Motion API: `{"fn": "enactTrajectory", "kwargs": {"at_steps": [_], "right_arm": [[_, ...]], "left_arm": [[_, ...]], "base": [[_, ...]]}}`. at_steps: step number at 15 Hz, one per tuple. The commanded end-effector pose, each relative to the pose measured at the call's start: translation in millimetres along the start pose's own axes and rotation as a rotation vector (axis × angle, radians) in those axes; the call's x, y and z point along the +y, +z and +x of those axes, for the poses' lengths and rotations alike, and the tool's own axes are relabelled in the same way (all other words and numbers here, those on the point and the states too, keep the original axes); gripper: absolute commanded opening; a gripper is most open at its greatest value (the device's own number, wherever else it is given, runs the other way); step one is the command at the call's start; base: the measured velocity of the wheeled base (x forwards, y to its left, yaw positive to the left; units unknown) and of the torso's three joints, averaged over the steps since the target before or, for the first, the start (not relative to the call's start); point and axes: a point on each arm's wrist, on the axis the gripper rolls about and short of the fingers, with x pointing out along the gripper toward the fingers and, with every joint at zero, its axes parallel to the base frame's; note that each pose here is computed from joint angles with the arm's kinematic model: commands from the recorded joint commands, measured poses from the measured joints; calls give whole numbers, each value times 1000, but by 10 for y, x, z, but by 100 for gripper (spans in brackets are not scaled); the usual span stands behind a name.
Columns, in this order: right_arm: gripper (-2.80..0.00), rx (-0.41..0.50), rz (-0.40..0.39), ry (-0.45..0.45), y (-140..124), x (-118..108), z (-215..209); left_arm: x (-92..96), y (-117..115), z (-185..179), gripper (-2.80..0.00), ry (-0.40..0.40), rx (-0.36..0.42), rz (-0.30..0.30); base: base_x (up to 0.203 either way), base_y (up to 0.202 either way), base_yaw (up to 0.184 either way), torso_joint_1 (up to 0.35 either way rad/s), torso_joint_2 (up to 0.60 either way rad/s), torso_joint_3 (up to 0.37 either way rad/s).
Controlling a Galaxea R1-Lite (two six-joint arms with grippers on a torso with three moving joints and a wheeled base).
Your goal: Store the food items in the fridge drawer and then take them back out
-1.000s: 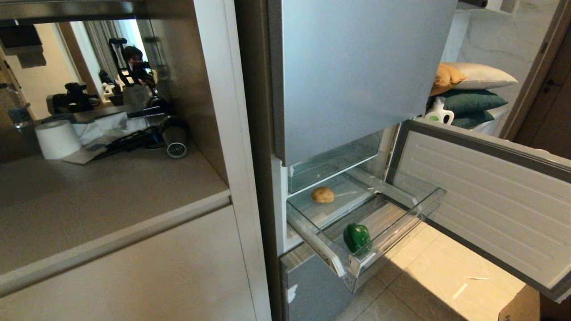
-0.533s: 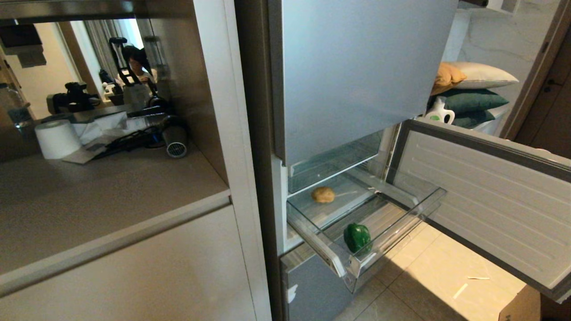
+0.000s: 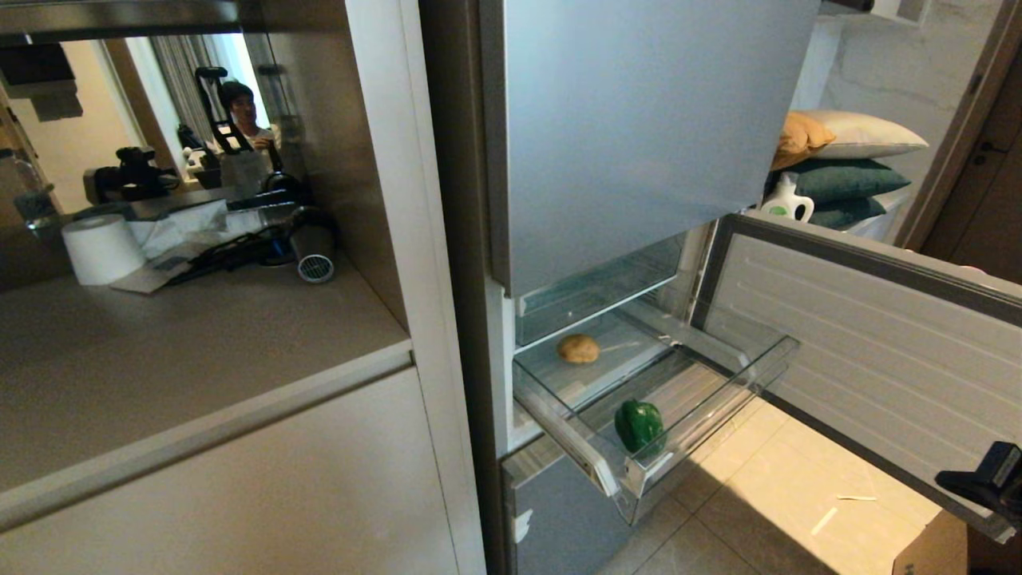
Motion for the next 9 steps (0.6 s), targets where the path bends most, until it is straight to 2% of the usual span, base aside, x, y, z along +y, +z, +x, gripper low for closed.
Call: {"fn": "enactTrajectory", "kwargs": {"at_steps": [1,9], "right_arm": [[-280,113,19,-9,-12,-83,343],[-280,271,-80,64,48,163,1303]], "left_arm": [[0,-4,2,-280,1,3,0],[0,0,1,-280,0,2,0]], "base": [[0,0,0,0,0,0],[0,0,0,0,0,0]]}}
